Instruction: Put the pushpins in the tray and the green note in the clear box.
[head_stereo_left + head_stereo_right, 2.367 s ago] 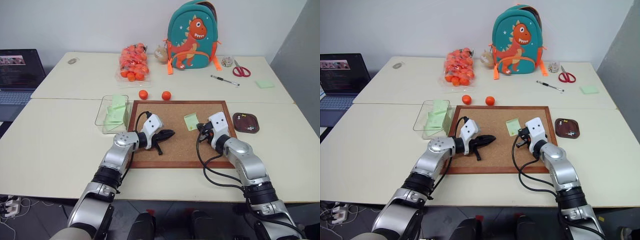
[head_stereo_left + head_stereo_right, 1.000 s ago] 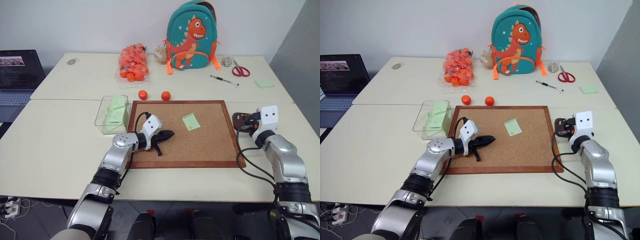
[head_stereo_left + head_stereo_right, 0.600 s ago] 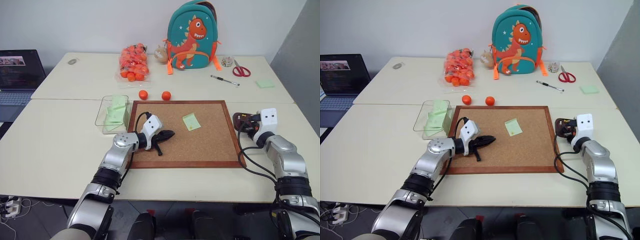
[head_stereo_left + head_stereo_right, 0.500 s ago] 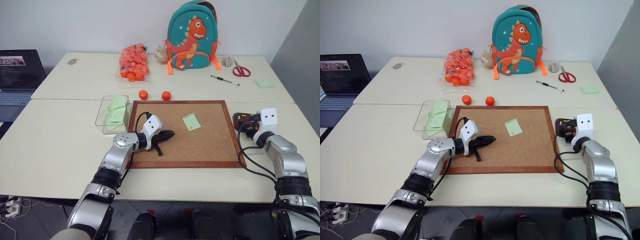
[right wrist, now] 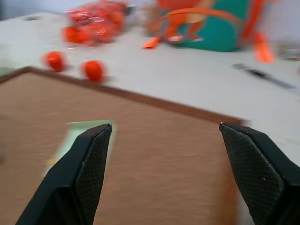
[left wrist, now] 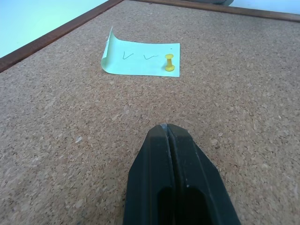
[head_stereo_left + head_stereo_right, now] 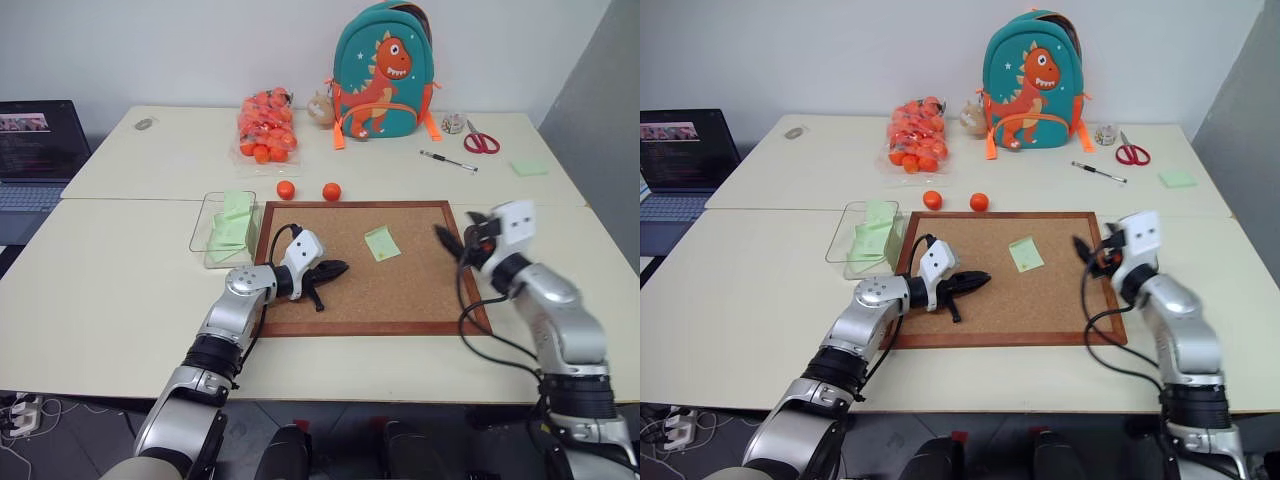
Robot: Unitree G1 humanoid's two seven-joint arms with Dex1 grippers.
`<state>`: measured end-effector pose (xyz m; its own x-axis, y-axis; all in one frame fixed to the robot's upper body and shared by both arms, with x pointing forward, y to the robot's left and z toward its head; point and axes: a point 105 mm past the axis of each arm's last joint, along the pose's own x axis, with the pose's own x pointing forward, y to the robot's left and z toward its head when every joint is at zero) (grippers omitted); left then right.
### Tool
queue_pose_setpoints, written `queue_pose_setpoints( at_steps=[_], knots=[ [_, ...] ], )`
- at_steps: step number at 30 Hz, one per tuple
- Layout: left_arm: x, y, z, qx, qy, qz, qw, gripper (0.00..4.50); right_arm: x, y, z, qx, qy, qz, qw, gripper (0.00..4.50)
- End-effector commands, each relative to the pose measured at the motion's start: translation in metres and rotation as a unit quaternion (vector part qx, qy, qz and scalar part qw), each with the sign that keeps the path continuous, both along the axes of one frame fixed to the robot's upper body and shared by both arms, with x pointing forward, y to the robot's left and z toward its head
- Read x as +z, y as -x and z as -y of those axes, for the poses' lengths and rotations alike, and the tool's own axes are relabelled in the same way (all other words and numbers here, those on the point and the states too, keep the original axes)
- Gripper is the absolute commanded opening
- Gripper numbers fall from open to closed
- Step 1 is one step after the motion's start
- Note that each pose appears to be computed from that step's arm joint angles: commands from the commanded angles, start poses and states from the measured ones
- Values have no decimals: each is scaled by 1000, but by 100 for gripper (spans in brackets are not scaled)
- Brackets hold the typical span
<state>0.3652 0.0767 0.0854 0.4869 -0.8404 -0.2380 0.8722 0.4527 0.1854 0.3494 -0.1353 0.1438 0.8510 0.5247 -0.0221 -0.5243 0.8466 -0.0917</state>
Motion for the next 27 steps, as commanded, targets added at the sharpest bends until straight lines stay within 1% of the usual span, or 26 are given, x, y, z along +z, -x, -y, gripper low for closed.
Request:
queue_pose_setpoints(
  at_steps=[1,7,15,16,18,19,20,21,26,27],
  knots=[
    [-14,4,4,-6,-16,-19,1000,0,-4,6,-35,51,19,4,999,391],
    [-16,5,5,-8,-16,-20,1000,0,-19,-7,-52,50,27,-12,998,391],
    [-16,5,5,-9,-15,-21,1000,0,-28,-18,-54,38,21,-24,999,391],
    [-16,6,5,-9,-14,-21,1000,0,-29,-20,-53,33,20,-25,999,353],
    [-16,6,5,-9,-14,-21,1000,0,-30,-21,-52,28,20,-26,999,340],
    [-16,6,5,-9,-14,-21,1000,0,-31,-21,-52,28,20,-26,999,307],
    [-16,6,5,-9,-15,-21,1000,0,-31,-21,-51,27,20,-26,999,284],
    [-16,6,5,-8,-15,-21,1000,0,-31,-21,-51,27,18,-26,999,271],
    [-16,7,5,-8,-14,-21,1000,0,-32,-21,-49,25,16,-26,999,158],
    [-16,7,5,-8,-13,-21,1000,0,-32,-21,-49,24,14,-26,999,147]
  ],
)
